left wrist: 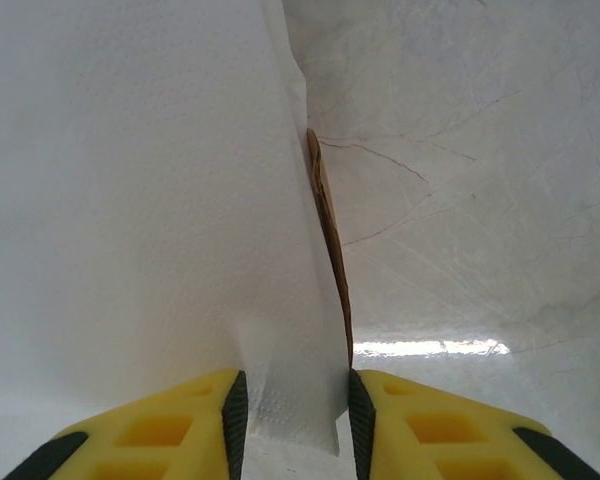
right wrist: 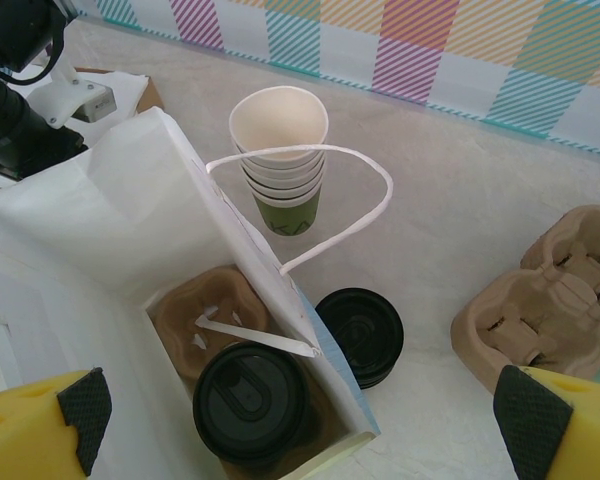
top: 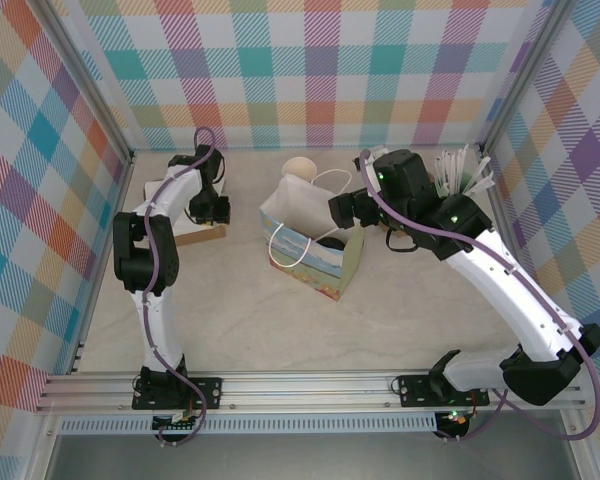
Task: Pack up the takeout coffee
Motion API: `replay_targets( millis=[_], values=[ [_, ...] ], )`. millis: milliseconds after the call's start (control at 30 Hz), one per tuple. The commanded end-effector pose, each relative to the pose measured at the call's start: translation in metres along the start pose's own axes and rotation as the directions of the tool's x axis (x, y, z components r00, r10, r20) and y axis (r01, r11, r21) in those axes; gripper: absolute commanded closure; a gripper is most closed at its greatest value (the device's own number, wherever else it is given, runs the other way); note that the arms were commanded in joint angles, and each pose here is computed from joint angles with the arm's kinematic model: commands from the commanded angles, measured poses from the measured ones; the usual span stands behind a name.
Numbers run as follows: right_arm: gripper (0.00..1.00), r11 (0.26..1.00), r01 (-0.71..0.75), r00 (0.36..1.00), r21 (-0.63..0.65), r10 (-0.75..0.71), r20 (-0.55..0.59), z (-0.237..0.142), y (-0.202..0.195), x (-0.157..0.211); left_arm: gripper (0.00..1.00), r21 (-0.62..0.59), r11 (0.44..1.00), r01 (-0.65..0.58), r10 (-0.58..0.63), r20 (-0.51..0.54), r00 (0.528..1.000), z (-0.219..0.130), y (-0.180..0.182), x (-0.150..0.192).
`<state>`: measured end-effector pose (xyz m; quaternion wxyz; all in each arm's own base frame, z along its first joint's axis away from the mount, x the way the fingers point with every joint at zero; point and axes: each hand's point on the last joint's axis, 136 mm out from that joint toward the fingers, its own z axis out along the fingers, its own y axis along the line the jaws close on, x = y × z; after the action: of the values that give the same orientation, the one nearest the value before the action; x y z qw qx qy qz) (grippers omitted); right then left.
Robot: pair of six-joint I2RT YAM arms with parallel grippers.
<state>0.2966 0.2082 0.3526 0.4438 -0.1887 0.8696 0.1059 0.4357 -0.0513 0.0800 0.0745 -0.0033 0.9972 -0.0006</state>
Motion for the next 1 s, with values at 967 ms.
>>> replay_targets(
  millis=[967],
  values=[
    [0.0,1.0,-0.005,1.0,0.011,0.005,-0.023,0.012,0.0,0.003,0.54,-0.061,0.998,-0.01,0.017,0.111,0.994,-0.046,0.01,-0.015]
  ],
)
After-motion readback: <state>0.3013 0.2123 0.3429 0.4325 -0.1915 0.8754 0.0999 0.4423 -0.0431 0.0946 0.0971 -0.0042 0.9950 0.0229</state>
